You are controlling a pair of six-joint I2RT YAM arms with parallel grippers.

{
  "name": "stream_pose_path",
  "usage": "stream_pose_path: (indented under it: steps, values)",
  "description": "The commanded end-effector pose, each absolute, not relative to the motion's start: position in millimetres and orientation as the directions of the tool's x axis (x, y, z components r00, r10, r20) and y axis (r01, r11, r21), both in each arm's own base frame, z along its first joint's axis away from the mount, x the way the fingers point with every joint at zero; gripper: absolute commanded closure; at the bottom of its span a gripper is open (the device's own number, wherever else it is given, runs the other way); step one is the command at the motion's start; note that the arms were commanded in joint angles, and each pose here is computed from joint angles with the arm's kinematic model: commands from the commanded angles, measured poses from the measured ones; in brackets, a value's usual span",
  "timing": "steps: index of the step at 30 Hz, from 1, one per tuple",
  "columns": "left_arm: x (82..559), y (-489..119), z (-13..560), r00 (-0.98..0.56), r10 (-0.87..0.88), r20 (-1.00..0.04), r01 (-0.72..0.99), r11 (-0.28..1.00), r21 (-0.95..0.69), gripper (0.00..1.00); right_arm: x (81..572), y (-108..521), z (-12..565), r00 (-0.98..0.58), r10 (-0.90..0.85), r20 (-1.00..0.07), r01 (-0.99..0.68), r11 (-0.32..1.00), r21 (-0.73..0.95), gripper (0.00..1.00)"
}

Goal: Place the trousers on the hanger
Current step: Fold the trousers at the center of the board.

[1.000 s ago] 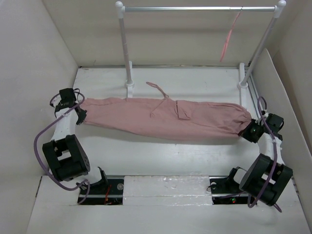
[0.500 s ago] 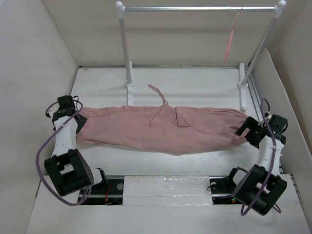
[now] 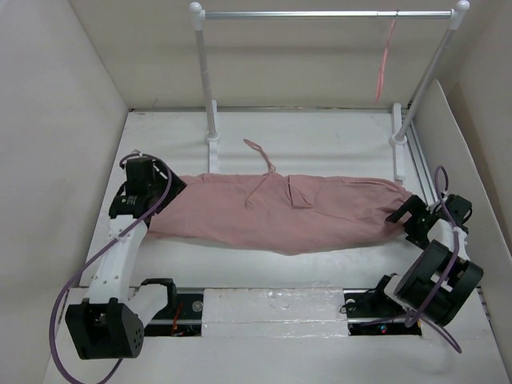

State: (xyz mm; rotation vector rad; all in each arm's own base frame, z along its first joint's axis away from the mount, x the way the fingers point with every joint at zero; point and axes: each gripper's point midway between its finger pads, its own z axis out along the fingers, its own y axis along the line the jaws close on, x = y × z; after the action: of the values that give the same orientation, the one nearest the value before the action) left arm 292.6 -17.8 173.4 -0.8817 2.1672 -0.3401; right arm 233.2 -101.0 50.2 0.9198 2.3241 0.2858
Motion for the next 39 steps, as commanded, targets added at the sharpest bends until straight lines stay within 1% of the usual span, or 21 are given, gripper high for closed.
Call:
stream_pose_path:
  steps: [1,9,12,13,15,16,17,18,19,20,21,22,25,26,30,31,33,34,35,37,39]
  values:
    - [293.7,-42.1,167.9,-0.526,-0.672,-0.522,-0.401,0.737,-0.544,0.38,262.8,-111.8,59.4,-0.493,0.679,-0.544,0.495,0.733,0.466,0.00]
    - [290.9,-66.7,150.4,-0.596,-0.619,-0.512,-0.317,0.767,-0.557,0.40,270.8,-113.5,32.6,-0.424,0.778,-0.464,0.569,0.627,0.531,0.00]
    - [293.2,-83.3,146.7,-0.629,-0.573,-0.526,-0.294,0.801,-0.521,0.40,273.6,-118.8,24.5,-0.410,0.795,-0.447,0.597,0.604,0.528,0.05]
    - [294.7,-86.5,139.3,-0.645,-0.560,-0.520,-0.301,0.812,-0.500,0.40,275.5,-120.3,23.5,-0.408,0.795,-0.449,0.596,0.604,0.529,0.18]
    - [296.7,-99.4,137.1,-0.673,-0.533,-0.513,-0.277,0.825,-0.493,0.40,276.2,-121.2,16.1,-0.409,0.805,-0.429,0.609,0.591,0.529,0.25]
    - [299.2,-101.7,130.9,-0.685,-0.524,-0.507,-0.286,0.832,-0.475,0.40,277.9,-121.7,14.9,-0.410,0.805,-0.429,0.606,0.592,0.532,0.48]
    - [301.0,-106.6,131.6,-0.691,-0.510,-0.512,-0.273,0.840,-0.468,0.40,278.7,-122.4,13.2,-0.412,0.805,-0.426,0.607,0.591,0.531,0.58]
    - [303.6,-105.0,129.5,-0.689,-0.510,-0.516,-0.281,0.843,-0.458,0.40,278.8,-122.9,11.2,-0.415,0.806,-0.422,0.610,0.590,0.529,0.64]
    - [304.7,-105.6,123.6,-0.699,-0.497,-0.514,-0.285,0.853,-0.438,0.40,279.5,-122.0,10.4,-0.417,0.806,-0.420,0.605,0.591,0.534,0.77]
    - [306.6,-104.6,122.6,-0.698,-0.495,-0.517,-0.288,0.856,-0.430,0.39,280.3,-122.8,11.4,-0.417,0.803,-0.425,0.602,0.595,0.533,0.84]
    - [307.4,-103.3,119.9,-0.700,-0.491,-0.519,-0.291,0.860,-0.420,0.39,284.6,-127.8,18.0,-0.413,0.791,-0.452,0.591,0.610,0.528,0.88]
    - [309.9,-96.1,111.3,-0.700,-0.474,-0.534,-0.305,0.875,-0.376,0.39,284.7,-136.9,36.9,-0.405,0.760,-0.509,0.588,0.642,0.491,0.97]
    - [305.4,-94.3,97.3,-0.722,-0.462,-0.515,-0.315,0.882,-0.350,0.39,283.5,-147.1,62.9,-0.411,0.709,-0.574,0.580,0.688,0.435,1.00]
    - [301.9,-93.6,91.0,-0.732,-0.458,-0.505,-0.318,0.885,-0.341,0.39,284.2,-151.7,92.4,-0.387,0.656,-0.648,0.551,0.728,0.407,1.00]
    - [289.2,-123.3,82.5,-0.768,-0.386,-0.510,-0.250,0.915,-0.316,0.39,278.7,-147.1,176.8,-0.320,0.547,-0.774,0.493,0.793,0.356,1.00]
    - [277.4,-145.2,74.6,-0.802,-0.323,-0.503,-0.195,0.937,-0.291,0.39,280.9,-140.6,193.3,-0.308,0.537,-0.786,0.456,0.808,0.373,1.00]
    - [271.6,-177.2,78.5,-0.815,-0.292,-0.500,-0.156,0.942,-0.297,0.39,281.7,-134.3,219.5,-0.269,0.516,-0.813,0.415,0.824,0.386,1.00]
    - [255.4,-204.8,69.0,-0.847,-0.216,-0.487,-0.090,0.959,-0.269,0.39,281.7,-129.3,227.4,-0.277,0.512,-0.813,0.391,0.833,0.392,1.00]
    - [253.7,-225.7,76.2,-0.848,-0.200,-0.491,-0.059,0.956,-0.287,0.39,283.5,-131.2,251.7,-0.261,0.470,-0.843,0.370,0.855,0.363,1.00]
    - [243.3,-255.1,66.1,-0.867,-0.175,-0.467,-0.044,0.960,-0.278,0.39,281.4,-127.9,271.8,-0.277,0.434,-0.857,0.356,0.875,0.329,1.00]
    - [228.8,-300.5,75.9,-0.876,-0.121,-0.467,0.038,0.948,-0.317,0.39,283.0,-122.2,313.3,-0.246,0.354,-0.902,0.310,0.911,0.273,1.00]
